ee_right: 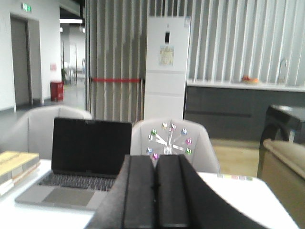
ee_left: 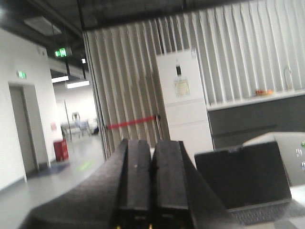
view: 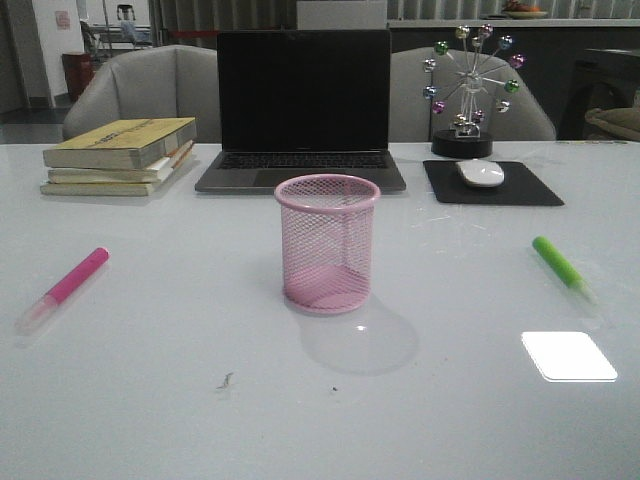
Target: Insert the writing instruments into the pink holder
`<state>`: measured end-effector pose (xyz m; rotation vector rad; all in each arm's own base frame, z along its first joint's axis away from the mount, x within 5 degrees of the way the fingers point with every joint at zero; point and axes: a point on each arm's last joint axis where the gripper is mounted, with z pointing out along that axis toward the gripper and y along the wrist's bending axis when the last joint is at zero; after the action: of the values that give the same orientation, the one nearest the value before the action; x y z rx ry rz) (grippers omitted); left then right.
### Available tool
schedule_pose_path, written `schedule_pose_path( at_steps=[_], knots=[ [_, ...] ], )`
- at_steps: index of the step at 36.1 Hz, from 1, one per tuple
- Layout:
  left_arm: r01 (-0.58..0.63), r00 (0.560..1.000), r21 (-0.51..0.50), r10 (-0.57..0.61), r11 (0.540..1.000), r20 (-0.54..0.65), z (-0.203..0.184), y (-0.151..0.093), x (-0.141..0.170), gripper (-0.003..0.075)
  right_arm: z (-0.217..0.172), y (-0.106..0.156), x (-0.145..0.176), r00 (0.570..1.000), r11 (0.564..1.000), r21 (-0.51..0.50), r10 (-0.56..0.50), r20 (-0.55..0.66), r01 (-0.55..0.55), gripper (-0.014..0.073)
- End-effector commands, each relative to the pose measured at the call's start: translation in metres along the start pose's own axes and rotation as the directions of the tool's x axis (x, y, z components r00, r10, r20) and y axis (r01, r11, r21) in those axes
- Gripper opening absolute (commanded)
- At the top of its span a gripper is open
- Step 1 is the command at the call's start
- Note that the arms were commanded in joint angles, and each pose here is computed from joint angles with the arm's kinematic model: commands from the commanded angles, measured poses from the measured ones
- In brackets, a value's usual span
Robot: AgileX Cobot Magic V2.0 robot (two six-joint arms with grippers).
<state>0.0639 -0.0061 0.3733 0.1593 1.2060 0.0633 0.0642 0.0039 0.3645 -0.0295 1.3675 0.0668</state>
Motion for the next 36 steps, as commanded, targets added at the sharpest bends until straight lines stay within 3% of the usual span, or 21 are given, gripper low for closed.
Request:
schedule_pose_path(
  at_steps=[1,8,15,17,23,25,31,36],
  knots=[
    [0.005,1.0,0.011,-0.004,1.0,-0.017,0.03,0.002,-0.014,0.0092,0.023,0.0,-0.014,1.0,1.0,0.0,-0.014,0.013,0.014,0.0056],
    [0.009,0.986,0.036,-0.003,0.999,-0.168,0.072,-0.003,0.01,0.0092,0.057,0.0,0.005,0.993,1.0,0.0,-0.014,-0.116,0.014,0.0056],
    [0.018,0.944,0.062,0.003,0.998,-0.33,0.1,-0.009,0.048,0.0118,0.083,0.0,0.03,0.966,1.0,0.001,-0.014,-0.257,0.015,0.0073],
    [0.03,0.935,0.061,-0.006,0.998,-0.355,0.105,-0.01,0.054,0.0167,0.087,0.0,0.035,0.96,1.0,0.001,-0.014,-0.279,0.015,0.0109],
    [0.095,0.911,0.035,-0.073,0.995,-0.406,0.112,-0.012,0.067,0.0465,0.099,-0.001,0.048,0.94,1.0,0.001,-0.015,-0.341,0.016,0.0356],
    [0.105,0.908,0.03,-0.084,0.994,-0.41,0.113,-0.012,0.068,0.0516,0.103,-0.001,0.053,0.932,1.0,0.001,-0.014,-0.362,0.016,0.041],
    [0.106,0.905,0.028,-0.085,0.994,-0.418,0.118,-0.013,0.075,0.0489,0.116,-0.001,0.07,0.904,1.0,0.002,-0.011,-0.427,0.013,0.043],
    [0.107,0.891,0.03,-0.082,0.994,-0.446,0.123,-0.015,0.083,0.0459,0.134,-0.001,0.087,0.851,1.0,0.003,-0.011,-0.525,0.014,0.043]
  ],
)
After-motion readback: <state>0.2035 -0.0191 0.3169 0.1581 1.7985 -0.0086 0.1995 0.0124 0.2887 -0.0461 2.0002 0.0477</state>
